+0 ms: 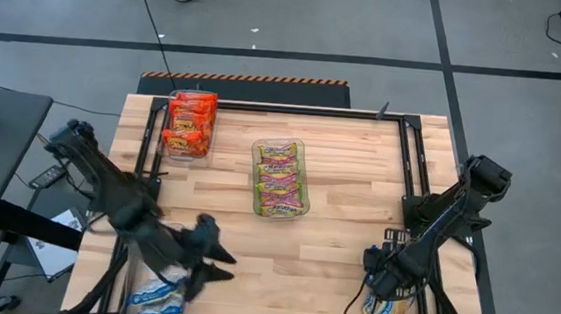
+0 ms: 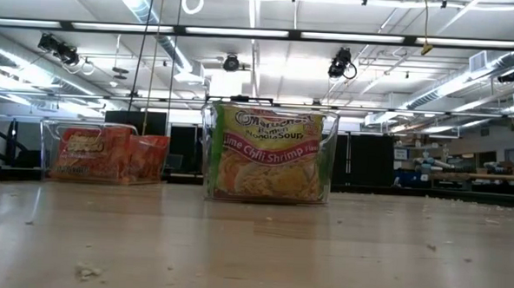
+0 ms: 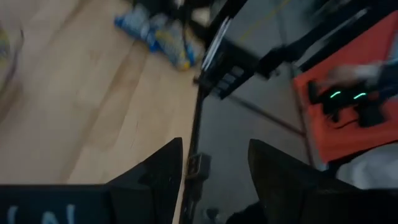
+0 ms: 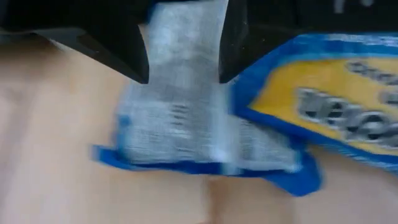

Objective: Sort Maruchan noodles
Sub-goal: Put the top blue noodle pack into the bottom transparent bin

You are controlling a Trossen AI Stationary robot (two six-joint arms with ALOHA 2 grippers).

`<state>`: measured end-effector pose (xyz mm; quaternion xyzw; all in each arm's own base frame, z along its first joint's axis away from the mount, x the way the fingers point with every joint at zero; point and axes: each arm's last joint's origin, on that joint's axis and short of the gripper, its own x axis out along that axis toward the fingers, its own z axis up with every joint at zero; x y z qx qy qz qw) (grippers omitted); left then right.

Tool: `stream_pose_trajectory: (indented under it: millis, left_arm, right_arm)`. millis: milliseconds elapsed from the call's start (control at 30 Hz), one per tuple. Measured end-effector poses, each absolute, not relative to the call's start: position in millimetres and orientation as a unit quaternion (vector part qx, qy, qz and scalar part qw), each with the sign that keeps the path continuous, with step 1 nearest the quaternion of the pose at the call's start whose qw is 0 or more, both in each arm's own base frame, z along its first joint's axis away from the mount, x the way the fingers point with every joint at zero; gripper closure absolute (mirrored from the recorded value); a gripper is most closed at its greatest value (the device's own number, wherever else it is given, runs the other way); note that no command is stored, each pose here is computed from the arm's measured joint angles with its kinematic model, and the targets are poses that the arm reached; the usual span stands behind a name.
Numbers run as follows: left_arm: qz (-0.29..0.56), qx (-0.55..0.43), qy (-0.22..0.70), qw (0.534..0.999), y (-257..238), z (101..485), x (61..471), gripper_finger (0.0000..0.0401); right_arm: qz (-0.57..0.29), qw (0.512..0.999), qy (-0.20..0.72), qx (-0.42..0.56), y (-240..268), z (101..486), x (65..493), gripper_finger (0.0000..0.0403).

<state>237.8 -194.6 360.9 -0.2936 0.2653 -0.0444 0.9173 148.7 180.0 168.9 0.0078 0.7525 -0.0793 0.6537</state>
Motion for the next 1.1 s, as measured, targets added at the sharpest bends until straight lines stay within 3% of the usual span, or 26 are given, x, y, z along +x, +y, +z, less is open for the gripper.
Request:
stream_pose_trajectory:
  millis: [100,300,533,700,833,1100]
  left_arm:
    - [-0.058,-0.278,0.221,0.933,-179.6,385.2,219.6,0.0214]
    - [-0.057,-0.227,0.138,0.962,-153.6,419.9,187.2,0.0214]
    - [-0.010,-0.176,0.082,0.981,-135.8,434.7,176.4,0.0213]
    - [-0.007,-0.191,0.079,0.978,-114.9,440.8,172.1,0.0213]
    - [0.026,-0.138,0.088,0.986,-94.7,442.3,160.0,0.0212]
    - [0.055,-0.140,0.116,0.982,-75.6,435.0,155.8,0.0148]
  right_arm:
    - [-0.051,0.655,0.753,0.032,181.3,157.0,148.1,0.0206]
    - [-0.101,0.641,0.759,0.051,173.1,145.1,151.3,0.0237]
    - [-0.125,0.658,0.739,0.070,164.5,156.9,167.0,0.0380]
    - [-0.100,0.712,0.689,0.094,165.2,219.3,192.9,0.0376]
    - [-0.069,0.783,0.596,0.163,155.4,284.4,219.1,0.0387]
    - [0.007,0.938,0.260,0.230,126.3,385.9,259.1,0.0385]
